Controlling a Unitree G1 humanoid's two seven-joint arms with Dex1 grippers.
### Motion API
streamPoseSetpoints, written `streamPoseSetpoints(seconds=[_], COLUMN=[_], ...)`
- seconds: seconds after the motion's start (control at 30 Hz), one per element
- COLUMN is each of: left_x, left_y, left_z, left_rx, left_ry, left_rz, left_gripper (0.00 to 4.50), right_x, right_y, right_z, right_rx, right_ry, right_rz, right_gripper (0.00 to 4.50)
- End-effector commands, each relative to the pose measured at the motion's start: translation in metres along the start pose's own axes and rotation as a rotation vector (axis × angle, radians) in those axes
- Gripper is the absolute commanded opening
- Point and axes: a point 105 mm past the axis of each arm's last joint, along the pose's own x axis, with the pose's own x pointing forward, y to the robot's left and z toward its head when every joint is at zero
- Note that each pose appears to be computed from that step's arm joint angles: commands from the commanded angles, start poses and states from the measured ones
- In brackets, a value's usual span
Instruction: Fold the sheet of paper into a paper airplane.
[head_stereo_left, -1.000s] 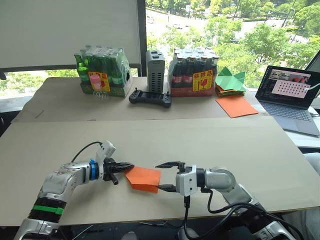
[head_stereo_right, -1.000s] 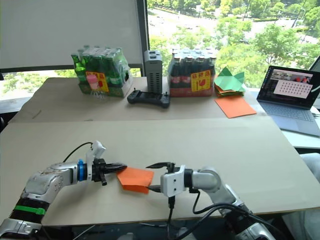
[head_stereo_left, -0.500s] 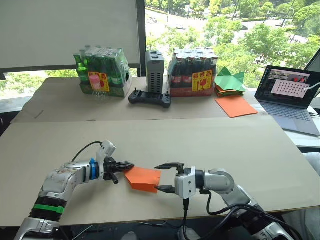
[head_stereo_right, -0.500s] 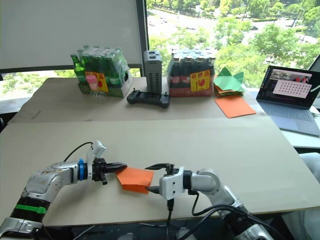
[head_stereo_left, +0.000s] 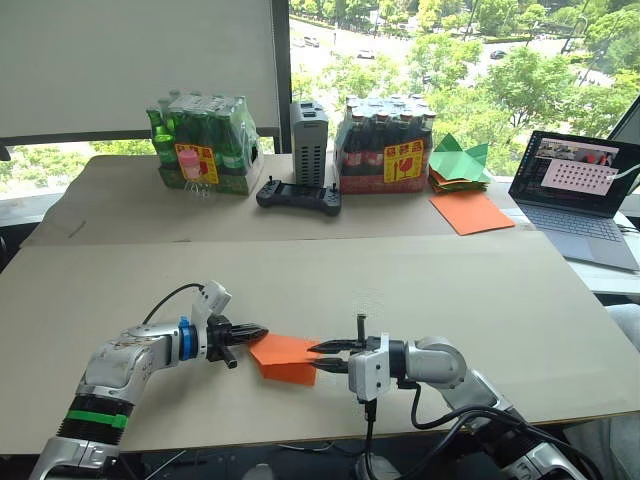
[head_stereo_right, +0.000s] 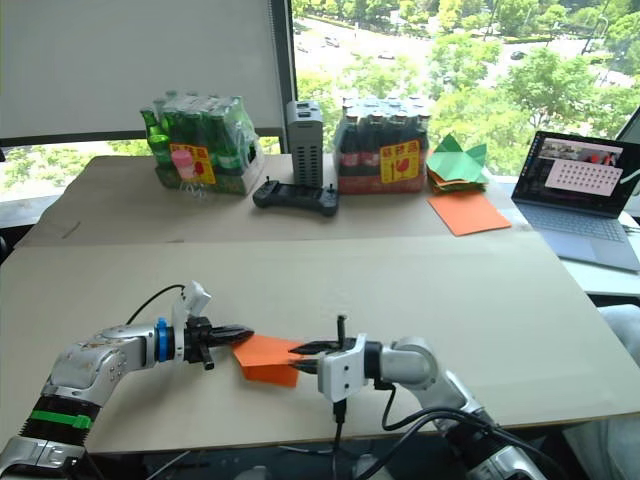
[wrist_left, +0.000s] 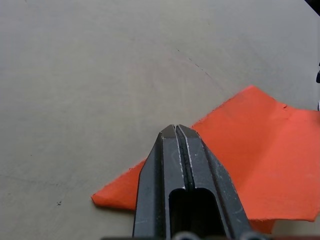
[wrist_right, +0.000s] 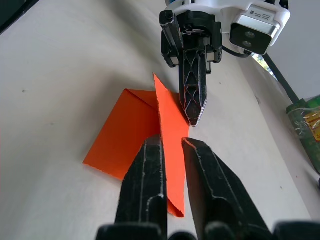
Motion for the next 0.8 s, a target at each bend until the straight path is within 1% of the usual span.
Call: streamPoseSetpoints(seconds=[0.03, 0.2, 0.3, 0.4, 0.5, 0.63, 0.8], left_x=[0.001, 0.001, 0.001, 0.001, 0.002, 0.002, 0.002], left_y=[0.005, 0.005, 0.004, 0.004, 0.004, 0.004, 0.004], left_z=[-0.022, -0.024, -0.024, -0.024, -0.024, -0.024, -0.024], left_rx=[-0.050, -0.051, -0.053, -0.054, -0.053, -0.053, -0.050], left_ry=[0.072, 0.077, 0.076, 0.075, 0.075, 0.075, 0.075], left_rz=[0.041, 0.039, 0.039, 0.038, 0.037, 0.037, 0.038], left_gripper=[0.00, 0.00, 0.00, 0.00, 0.00, 0.00, 0.00], right_x=[0.000, 0.000, -0.001, -0.003, -0.004, -0.005, -0.004], right_y=[-0.004, -0.003, -0.014, -0.017, -0.024, -0.025, -0.024], right_z=[0.011, 0.006, 0.001, -0.003, -0.010, -0.018, -0.020], right_rx=[-0.024, 0.067, 0.217, 0.314, 0.485, 0.724, 0.885], right_ry=[-0.051, -0.036, -0.020, -0.002, 0.008, 0.034, 0.044], right_rz=[0.001, 0.007, -0.049, -0.056, -0.094, -0.113, -0.115], right_gripper=[0.02, 0.02, 0.02, 0.02, 0.02, 0.02, 0.02])
